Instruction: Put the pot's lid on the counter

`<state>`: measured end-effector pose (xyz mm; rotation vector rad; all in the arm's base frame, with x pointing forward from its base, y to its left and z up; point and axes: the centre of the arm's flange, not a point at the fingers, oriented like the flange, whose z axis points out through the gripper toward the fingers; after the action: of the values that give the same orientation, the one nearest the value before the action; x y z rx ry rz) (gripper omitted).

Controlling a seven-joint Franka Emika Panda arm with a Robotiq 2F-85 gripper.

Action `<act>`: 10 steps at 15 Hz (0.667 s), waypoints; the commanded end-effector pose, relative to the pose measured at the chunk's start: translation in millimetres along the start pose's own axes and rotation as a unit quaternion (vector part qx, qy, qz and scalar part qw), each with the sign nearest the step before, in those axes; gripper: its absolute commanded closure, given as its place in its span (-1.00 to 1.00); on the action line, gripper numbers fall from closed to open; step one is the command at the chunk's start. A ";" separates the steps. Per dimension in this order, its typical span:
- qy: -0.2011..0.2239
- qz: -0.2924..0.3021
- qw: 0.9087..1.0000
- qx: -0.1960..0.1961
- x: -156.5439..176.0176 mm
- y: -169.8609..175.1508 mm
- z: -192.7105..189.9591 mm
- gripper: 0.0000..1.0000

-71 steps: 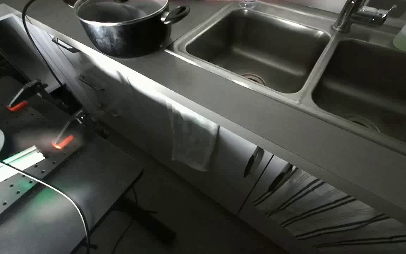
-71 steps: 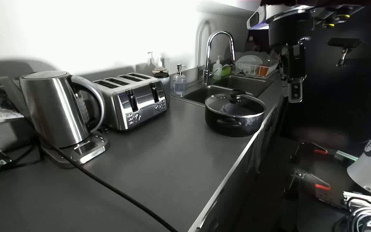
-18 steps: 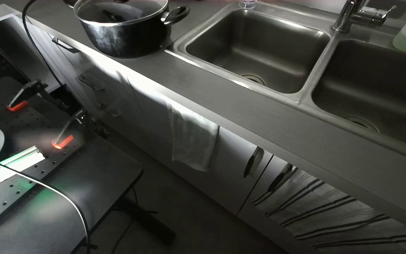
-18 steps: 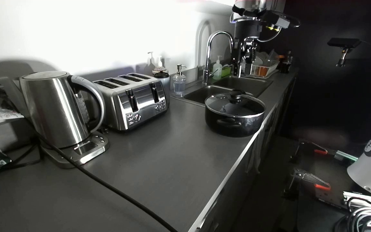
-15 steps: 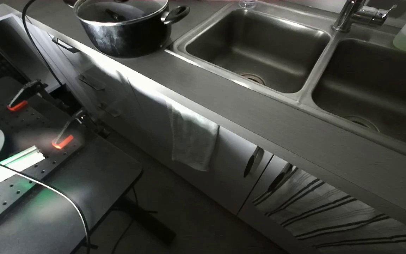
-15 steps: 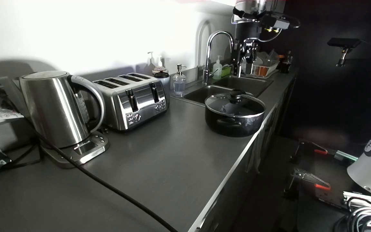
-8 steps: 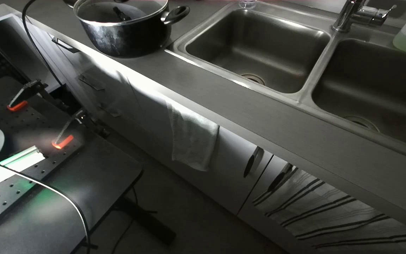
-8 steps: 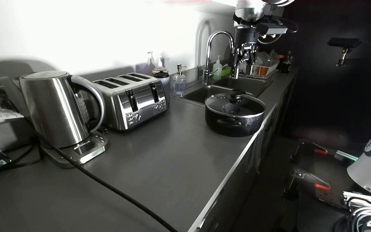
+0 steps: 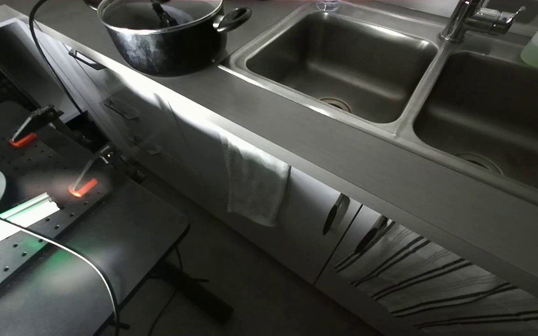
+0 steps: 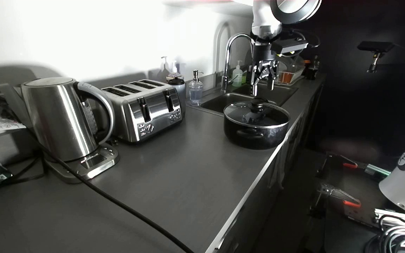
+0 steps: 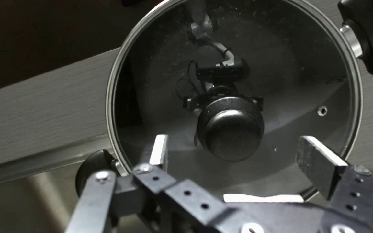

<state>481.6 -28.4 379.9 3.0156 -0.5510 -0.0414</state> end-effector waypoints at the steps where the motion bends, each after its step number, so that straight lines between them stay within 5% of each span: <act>1: 0.001 0.011 1.000 -0.017 4.1 -3.7 15.0 -1.00; 10: -0.008 0.011 0.999 -0.029 7.4 -8.0 34.3 -1.00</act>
<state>485.2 -27.8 349.3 2.9778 -0.5601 -0.1106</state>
